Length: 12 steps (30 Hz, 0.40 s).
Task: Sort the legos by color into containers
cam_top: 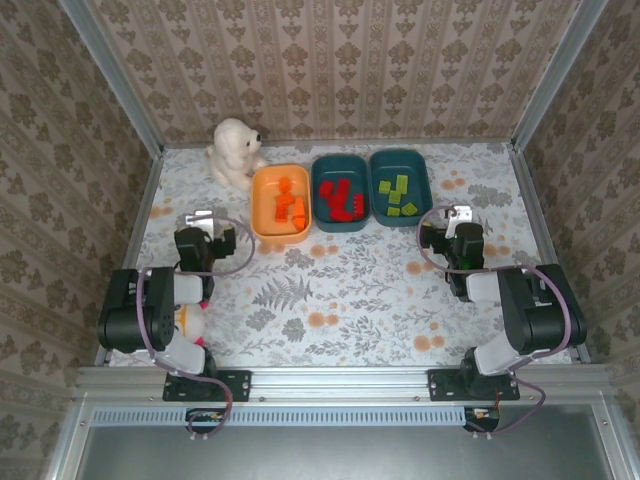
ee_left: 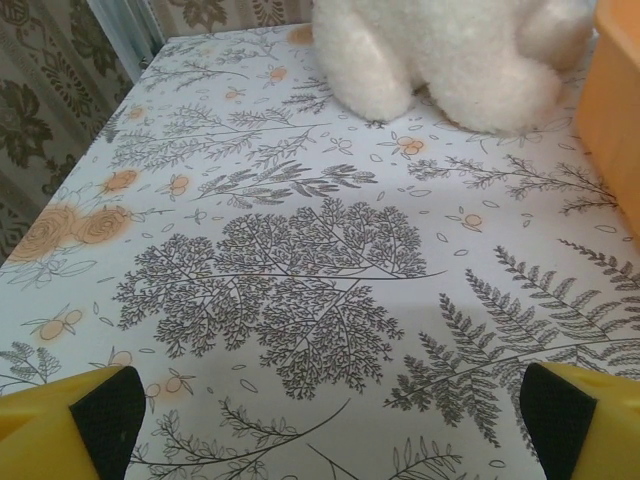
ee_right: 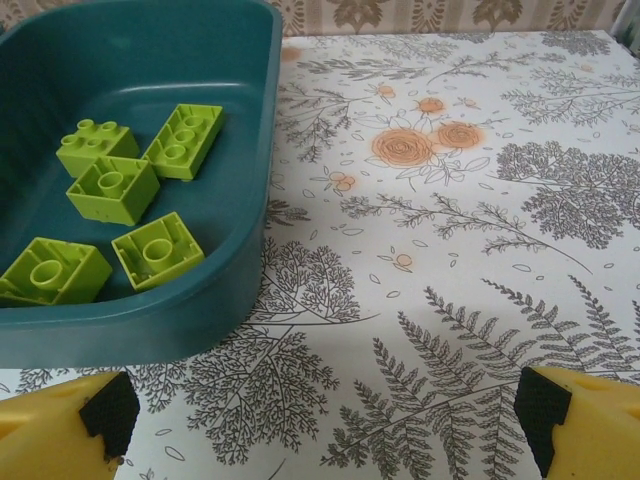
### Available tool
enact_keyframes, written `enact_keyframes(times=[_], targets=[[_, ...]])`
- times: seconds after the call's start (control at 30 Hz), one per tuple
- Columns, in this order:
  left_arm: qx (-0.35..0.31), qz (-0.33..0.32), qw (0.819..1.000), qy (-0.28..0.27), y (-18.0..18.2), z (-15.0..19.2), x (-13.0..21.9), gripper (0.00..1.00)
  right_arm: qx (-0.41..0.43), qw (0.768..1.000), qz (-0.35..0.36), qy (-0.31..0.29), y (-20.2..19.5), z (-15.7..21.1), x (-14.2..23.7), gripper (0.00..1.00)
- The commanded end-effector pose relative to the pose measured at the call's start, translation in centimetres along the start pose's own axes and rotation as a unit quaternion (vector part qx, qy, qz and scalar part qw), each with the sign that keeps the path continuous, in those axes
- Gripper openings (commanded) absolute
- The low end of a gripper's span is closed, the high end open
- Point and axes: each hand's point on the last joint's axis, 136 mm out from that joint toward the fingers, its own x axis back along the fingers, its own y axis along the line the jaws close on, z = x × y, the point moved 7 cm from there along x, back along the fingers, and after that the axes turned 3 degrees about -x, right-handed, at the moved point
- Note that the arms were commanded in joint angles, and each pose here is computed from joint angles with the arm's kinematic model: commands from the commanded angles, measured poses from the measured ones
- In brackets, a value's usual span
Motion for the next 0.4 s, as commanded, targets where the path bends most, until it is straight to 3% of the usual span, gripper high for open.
enact_keyframes(times=[0.0, 0.37], targets=[[0.007, 0.005, 1.0, -0.026, -0.11, -1.22, 0.11, 1.0, -0.001, 1.0, -0.011, -0.025, 0.18, -1.17, -0.04, 1.0], [0.003, 0.005, 1.0, -0.026, -0.26, -1.32, 0.06, 1.0, -0.001, 1.0, -0.012, -0.024, 0.22, -1.13, -0.09, 1.0]])
